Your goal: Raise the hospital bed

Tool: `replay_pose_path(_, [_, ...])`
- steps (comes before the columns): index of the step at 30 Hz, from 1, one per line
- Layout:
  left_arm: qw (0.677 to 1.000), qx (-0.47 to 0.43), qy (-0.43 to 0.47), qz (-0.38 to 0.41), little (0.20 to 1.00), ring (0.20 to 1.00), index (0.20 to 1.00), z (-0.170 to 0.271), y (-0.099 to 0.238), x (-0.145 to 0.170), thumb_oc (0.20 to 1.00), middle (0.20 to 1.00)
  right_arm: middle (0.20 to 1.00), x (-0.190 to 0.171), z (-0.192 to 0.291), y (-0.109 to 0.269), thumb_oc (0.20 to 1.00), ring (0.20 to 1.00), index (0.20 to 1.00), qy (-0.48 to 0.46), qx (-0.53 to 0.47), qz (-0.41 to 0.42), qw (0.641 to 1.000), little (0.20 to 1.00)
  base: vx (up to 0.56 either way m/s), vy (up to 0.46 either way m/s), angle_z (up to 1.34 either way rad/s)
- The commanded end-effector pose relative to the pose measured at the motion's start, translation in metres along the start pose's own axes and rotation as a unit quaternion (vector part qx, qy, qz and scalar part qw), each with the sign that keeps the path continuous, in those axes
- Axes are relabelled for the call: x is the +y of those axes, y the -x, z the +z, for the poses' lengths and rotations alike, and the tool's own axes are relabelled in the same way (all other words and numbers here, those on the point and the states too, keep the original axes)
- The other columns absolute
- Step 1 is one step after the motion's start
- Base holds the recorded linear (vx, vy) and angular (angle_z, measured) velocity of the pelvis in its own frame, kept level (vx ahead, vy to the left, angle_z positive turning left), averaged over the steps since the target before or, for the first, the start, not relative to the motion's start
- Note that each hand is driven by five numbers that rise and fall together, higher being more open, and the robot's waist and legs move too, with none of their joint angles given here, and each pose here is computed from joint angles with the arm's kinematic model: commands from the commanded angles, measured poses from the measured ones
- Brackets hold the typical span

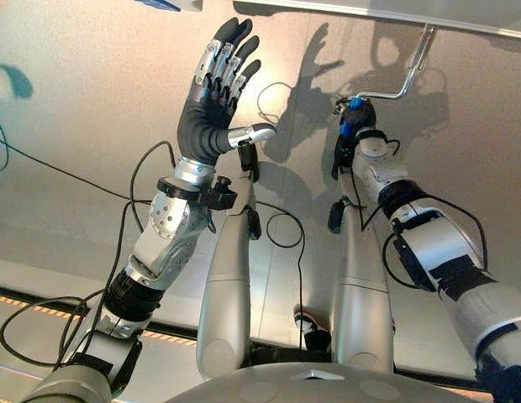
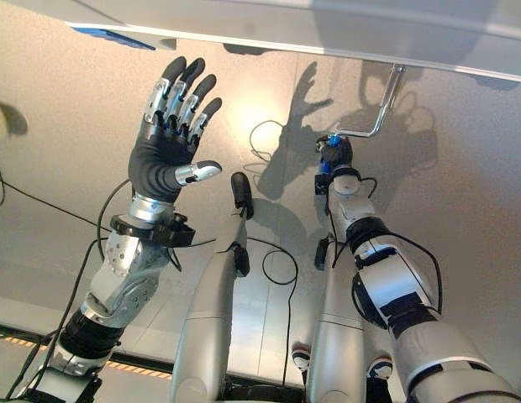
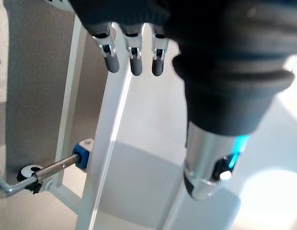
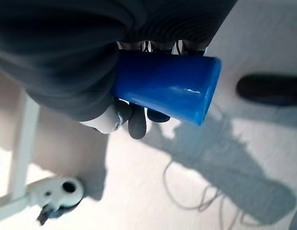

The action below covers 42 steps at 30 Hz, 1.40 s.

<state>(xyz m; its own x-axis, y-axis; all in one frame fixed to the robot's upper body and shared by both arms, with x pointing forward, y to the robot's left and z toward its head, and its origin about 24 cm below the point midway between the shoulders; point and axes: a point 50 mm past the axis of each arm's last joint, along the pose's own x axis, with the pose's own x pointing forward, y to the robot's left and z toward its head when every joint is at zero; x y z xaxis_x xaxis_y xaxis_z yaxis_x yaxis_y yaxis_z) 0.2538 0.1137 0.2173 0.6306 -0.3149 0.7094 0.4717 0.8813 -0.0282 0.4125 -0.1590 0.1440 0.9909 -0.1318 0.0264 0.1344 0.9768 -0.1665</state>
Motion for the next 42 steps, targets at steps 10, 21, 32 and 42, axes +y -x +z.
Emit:
replay_pose_path(10, [0.998,-0.051,-0.017,-0.016,1.000,1.000,1.000,0.023,0.012,-0.002,1.000,1.000,0.200,0.144,0.063,0.087,0.200,0.200,0.200,-0.064,-0.208,0.361,0.907,0.200,0.01,0.008,-0.06])
replay_pose_path(21, [0.997,-0.049,-0.050,-0.018,1.000,1.000,1.000,0.025,0.021,0.009,1.000,1.000,0.200,0.019,0.083,0.112,0.200,0.200,0.200,-0.215,-0.347,0.263,0.874,0.200,0.00,-0.040,0.00])
replay_pose_path(32, [0.998,-0.049,-0.044,-0.015,1.000,1.000,1.000,0.031,0.029,0.016,1.000,1.000,0.200,-0.050,0.073,0.121,0.200,0.200,0.200,-0.274,-0.391,0.101,0.873,0.200,0.00,-0.079,-0.03])
replay_pose_path(42, [0.997,-0.063,-0.038,-0.006,1.000,1.000,1.000,0.038,0.031,0.018,1.000,1.000,0.200,-0.098,0.056,0.116,0.200,0.200,0.200,-0.304,-0.391,-0.068,0.866,0.200,0.00,-0.057,-0.03])
